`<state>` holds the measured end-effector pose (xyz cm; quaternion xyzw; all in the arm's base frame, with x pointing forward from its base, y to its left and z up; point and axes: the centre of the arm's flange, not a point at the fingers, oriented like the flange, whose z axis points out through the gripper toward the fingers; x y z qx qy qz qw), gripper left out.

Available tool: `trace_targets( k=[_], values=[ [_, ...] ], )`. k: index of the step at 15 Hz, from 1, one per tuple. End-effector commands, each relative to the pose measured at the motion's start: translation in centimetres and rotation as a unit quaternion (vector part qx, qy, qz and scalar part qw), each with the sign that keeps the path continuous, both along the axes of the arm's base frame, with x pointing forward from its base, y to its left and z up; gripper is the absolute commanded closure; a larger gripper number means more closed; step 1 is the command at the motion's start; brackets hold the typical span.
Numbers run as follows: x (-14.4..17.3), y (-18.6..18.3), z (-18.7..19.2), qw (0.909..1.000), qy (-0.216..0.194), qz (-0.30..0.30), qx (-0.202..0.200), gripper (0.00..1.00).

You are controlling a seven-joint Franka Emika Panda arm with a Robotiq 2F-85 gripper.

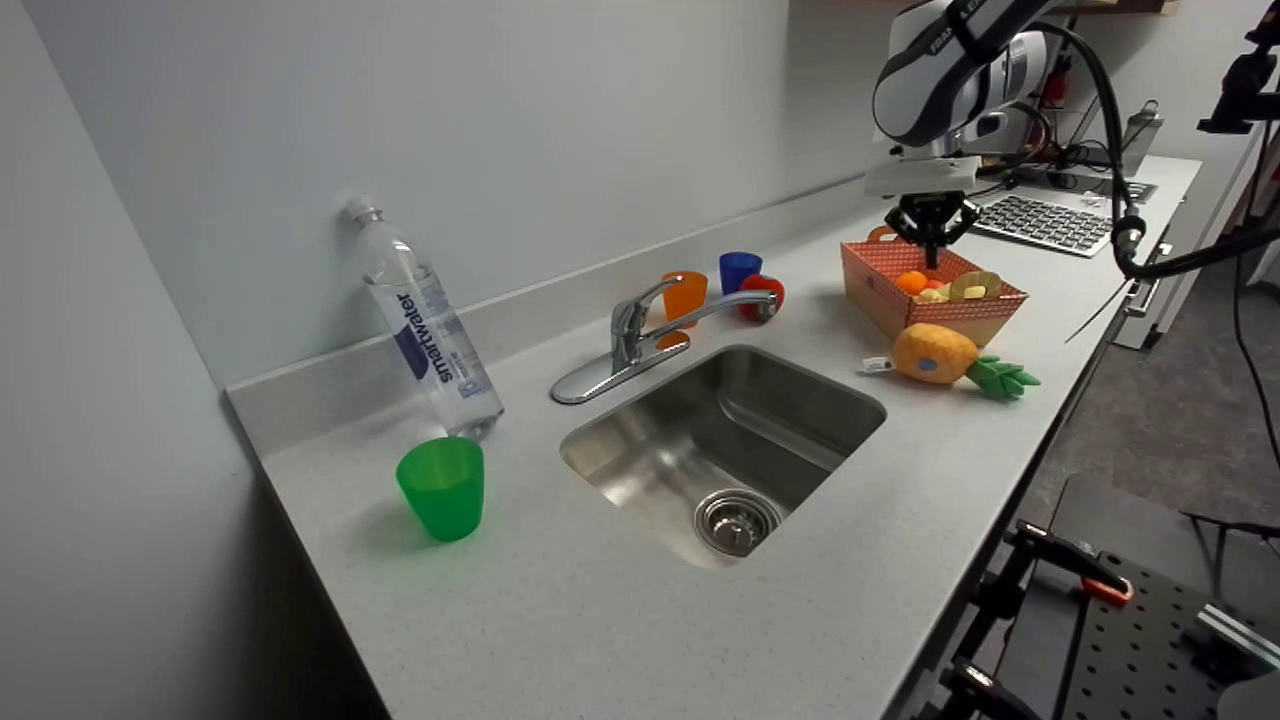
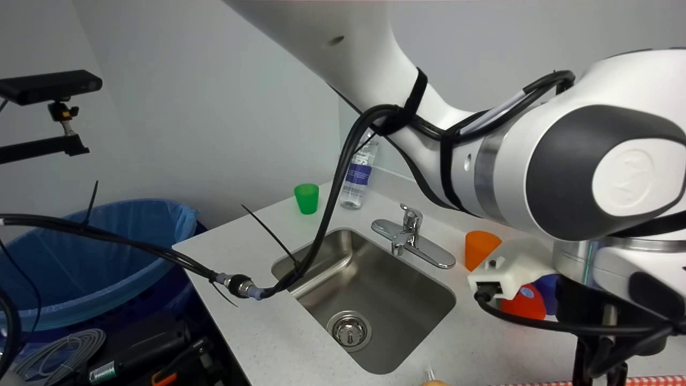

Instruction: Remove the banana plushie from the box

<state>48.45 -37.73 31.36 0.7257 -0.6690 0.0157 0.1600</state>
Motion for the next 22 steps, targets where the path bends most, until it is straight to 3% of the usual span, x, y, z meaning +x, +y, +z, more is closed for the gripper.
trace_targets(
  k=[1,9,11,16,17,18,22],
  values=[
    [-0.3,-0.1,0.4,0.9999,-0.002,-0.009,0.006,0.66],
    [-1.6,-1.4,-3.5,0.9988,0.038,-0.030,-0.009,0.06],
    [-2.0,-1.5,-4.5,0.9983,0.048,-0.031,-0.010,0.00],
    [-2.6,-1.7,-6.4,0.9969,0.072,-0.027,-0.015,0.00],
    [-2.7,-1.7,-6.6,0.9968,0.074,-0.025,-0.015,0.25],
    [-2.7,-1.7,-6.7,0.9967,0.077,-0.023,-0.016,0.26],
    [-2.6,-1.8,-6.5,0.9965,0.080,-0.015,-0.021,0.57]
  ],
)
